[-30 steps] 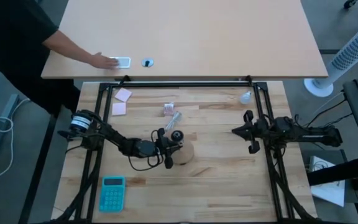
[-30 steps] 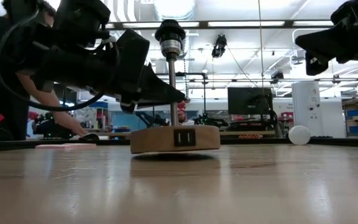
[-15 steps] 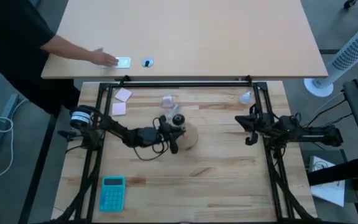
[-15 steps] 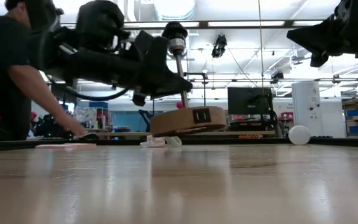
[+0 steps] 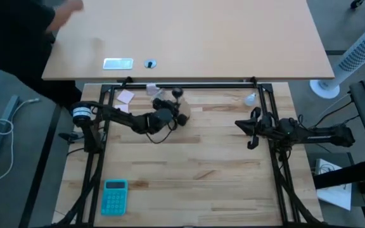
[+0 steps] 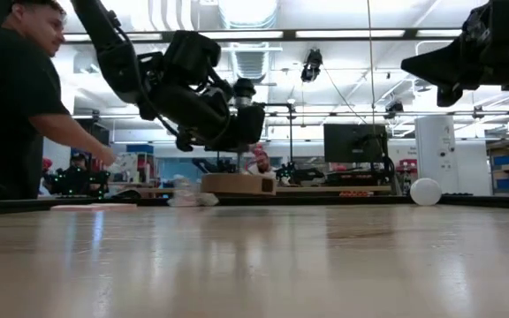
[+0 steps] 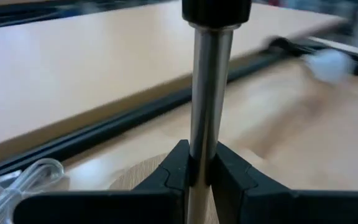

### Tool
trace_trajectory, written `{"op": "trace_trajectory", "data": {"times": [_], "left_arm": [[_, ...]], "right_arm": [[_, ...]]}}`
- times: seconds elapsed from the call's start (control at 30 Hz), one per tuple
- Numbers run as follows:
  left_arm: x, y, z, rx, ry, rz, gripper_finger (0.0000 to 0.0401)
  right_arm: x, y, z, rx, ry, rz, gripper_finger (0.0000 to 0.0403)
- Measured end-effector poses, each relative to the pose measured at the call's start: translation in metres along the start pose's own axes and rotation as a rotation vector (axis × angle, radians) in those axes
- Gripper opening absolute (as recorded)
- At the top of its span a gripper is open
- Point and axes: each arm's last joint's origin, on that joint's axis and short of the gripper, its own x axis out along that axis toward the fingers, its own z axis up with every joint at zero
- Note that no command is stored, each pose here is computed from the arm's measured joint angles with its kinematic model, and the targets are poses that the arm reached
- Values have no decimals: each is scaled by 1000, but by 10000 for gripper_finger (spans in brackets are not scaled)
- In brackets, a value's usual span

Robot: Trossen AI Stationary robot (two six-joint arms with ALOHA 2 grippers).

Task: Screw lightbulb
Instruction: Prepare the lamp

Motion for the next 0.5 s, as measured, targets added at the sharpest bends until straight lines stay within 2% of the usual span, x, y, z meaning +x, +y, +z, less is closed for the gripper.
{"op": "trace_trajectory", "data": {"times": [0.1, 0.23, 0.33, 0.5], "left_arm": [[0, 1, 1, -94, -34, 92, 31], [-3, 0, -4, -198, -59, 147, 31], [-1, -4, -12, -225, -55, 149, 31], [9, -18, -23, -204, -49, 166, 31]], "right_arm": [[3, 1, 0, 2, 1, 7, 16], [8, 3, -2, 0, 10, 10, 16], [12, 4, -3, 11, 18, 9, 16], [17, 5, -7, 42, 49, 1, 16]]}}
